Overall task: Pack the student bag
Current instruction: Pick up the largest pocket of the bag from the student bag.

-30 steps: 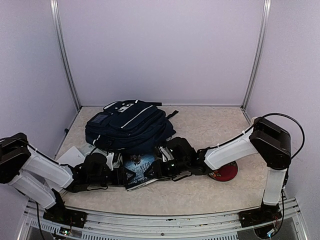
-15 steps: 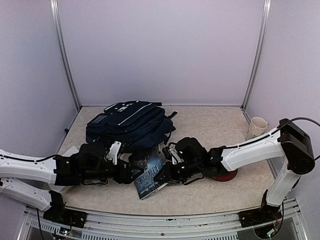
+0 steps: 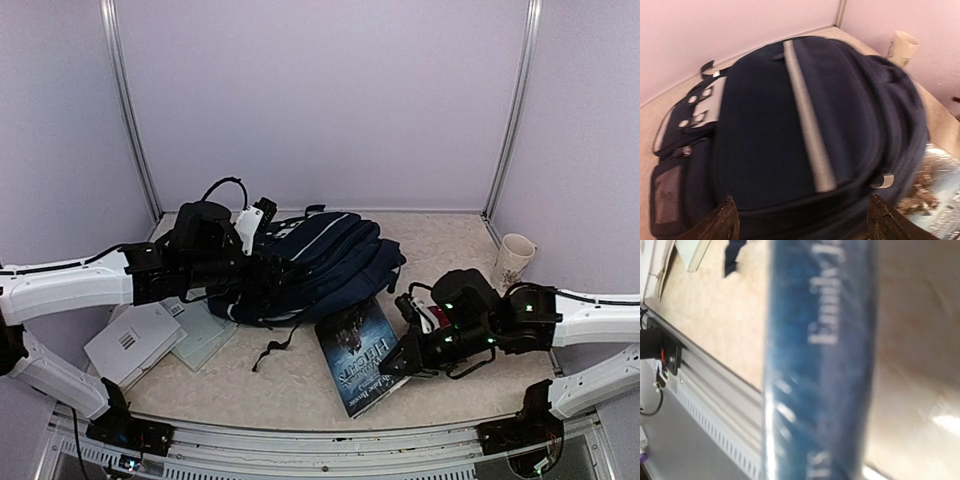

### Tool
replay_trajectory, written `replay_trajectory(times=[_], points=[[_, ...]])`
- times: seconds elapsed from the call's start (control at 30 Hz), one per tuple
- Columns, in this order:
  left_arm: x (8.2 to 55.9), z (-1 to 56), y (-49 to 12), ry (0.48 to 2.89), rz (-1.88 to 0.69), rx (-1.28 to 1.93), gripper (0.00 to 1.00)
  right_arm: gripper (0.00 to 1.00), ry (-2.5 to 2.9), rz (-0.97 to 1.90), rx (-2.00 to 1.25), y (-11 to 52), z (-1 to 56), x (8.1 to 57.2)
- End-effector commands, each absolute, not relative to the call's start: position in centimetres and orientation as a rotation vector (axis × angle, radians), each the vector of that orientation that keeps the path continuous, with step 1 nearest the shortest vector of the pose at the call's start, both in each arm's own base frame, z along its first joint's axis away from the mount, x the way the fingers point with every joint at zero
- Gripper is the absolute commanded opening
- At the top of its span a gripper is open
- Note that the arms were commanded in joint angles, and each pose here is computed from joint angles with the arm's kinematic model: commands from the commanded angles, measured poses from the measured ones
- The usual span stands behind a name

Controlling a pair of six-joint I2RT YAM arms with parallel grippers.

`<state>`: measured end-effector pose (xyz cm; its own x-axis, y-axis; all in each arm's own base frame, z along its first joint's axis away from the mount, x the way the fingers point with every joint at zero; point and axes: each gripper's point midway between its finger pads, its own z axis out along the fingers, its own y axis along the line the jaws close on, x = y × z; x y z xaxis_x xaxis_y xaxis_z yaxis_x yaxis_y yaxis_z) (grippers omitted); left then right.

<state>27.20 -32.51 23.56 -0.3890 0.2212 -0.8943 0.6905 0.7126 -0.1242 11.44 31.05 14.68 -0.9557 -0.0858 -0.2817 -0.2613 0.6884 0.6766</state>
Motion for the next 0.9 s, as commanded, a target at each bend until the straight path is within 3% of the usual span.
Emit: replay_trajectory(times=[0.0, 0.1, 0.33, 0.57, 0.67, 0.87], points=[[30.9, 23.7, -31.3, 1.963, -0.442, 0.701, 0.88, 0.00, 2.360, 1.144, -0.218, 27.4, 23.9, 13.1], [32.2, 21.8, -31.6, 2.034, -0.357, 0.754, 0.99, 0.00, 2.265, 1.062, -0.144, 24.2, 26.9, 14.1], [34.7, 19.1, -32.1, 2.125, -0.257, 0.849, 0.99, 0.00, 2.171, 0.853, -0.215, 22.7, 31.5, 17.6], [35.8, 16.4, -33.2, 2.221, -0.235, 0.955, 0.99, 0.00, 2.151, 0.888, -0.308, 24.3, 31.3, 23.9], [34.8, 18.3, -35.1, 2.163, -0.329, 0.986, 0.99, 0.00, 2.171, 0.852, -0.320, 24.6, 30.9, 25.2], [30.5, 28.2, -40.4, 1.821, -0.559, 1.017, 0.99, 0.00, 2.175, 1.005, -0.362, 26.1, 29.8, 23.7]])
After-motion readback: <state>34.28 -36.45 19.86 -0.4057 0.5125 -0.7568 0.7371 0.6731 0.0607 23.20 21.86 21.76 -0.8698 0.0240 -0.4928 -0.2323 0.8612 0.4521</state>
